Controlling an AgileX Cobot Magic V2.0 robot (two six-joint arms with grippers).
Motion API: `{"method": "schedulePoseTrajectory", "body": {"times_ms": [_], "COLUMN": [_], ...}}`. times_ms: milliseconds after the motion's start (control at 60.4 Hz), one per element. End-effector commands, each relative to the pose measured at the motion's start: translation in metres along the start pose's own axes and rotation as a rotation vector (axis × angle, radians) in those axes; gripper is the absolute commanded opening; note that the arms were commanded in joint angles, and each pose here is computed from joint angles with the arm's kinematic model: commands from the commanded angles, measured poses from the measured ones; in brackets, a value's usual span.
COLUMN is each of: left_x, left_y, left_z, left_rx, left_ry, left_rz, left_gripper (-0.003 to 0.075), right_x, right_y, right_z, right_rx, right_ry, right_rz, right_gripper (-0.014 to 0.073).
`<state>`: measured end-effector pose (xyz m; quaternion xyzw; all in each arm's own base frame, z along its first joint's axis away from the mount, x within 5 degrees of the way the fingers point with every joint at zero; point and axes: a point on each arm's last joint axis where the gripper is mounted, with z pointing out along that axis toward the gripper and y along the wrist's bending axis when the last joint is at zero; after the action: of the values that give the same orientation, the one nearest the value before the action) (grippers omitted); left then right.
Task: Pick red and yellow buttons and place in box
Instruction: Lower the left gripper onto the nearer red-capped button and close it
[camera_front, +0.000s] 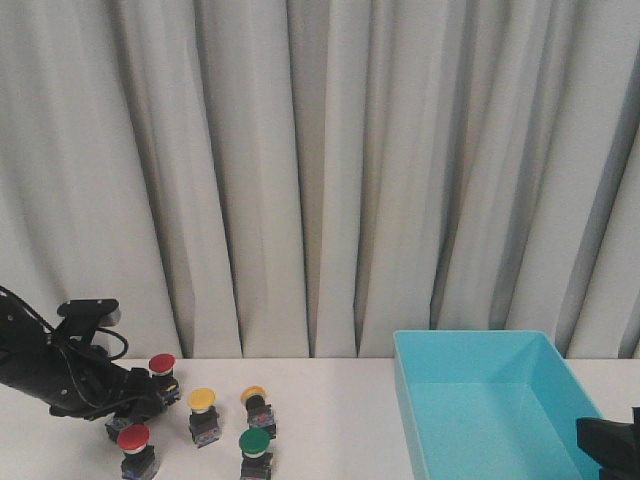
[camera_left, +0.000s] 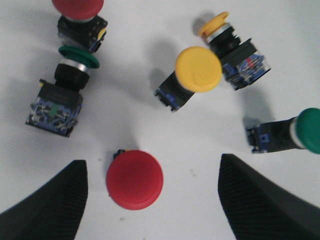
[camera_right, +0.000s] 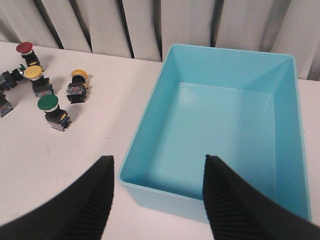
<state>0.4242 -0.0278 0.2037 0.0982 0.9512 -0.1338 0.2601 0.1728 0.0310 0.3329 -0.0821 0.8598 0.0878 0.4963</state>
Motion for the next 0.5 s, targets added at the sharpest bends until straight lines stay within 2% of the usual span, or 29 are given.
{"method": "schedulePoseTrajectory", "body": {"times_ms": [0, 480], "left_x": [-0.017, -0.009], "left_y": [-0.003, 0.003], "left_z": [-0.018, 0.006], "left_rx": [-0.029, -0.029], "left_ry": [-0.103, -0.053], "left_rz": [-0.006, -0.016], "left_gripper": [0.0513, 0.0513], "right_x": [-0.016, -0.016], "right_y": [0.000, 0.000], "right_z": [-0.006, -0.006], "right_rx": [0.012, 0.012], "right_ry": [-0.095, -0.096], "right_rz": [-0.009, -0.008], "right_gripper": [0.0403, 0.0403]}}
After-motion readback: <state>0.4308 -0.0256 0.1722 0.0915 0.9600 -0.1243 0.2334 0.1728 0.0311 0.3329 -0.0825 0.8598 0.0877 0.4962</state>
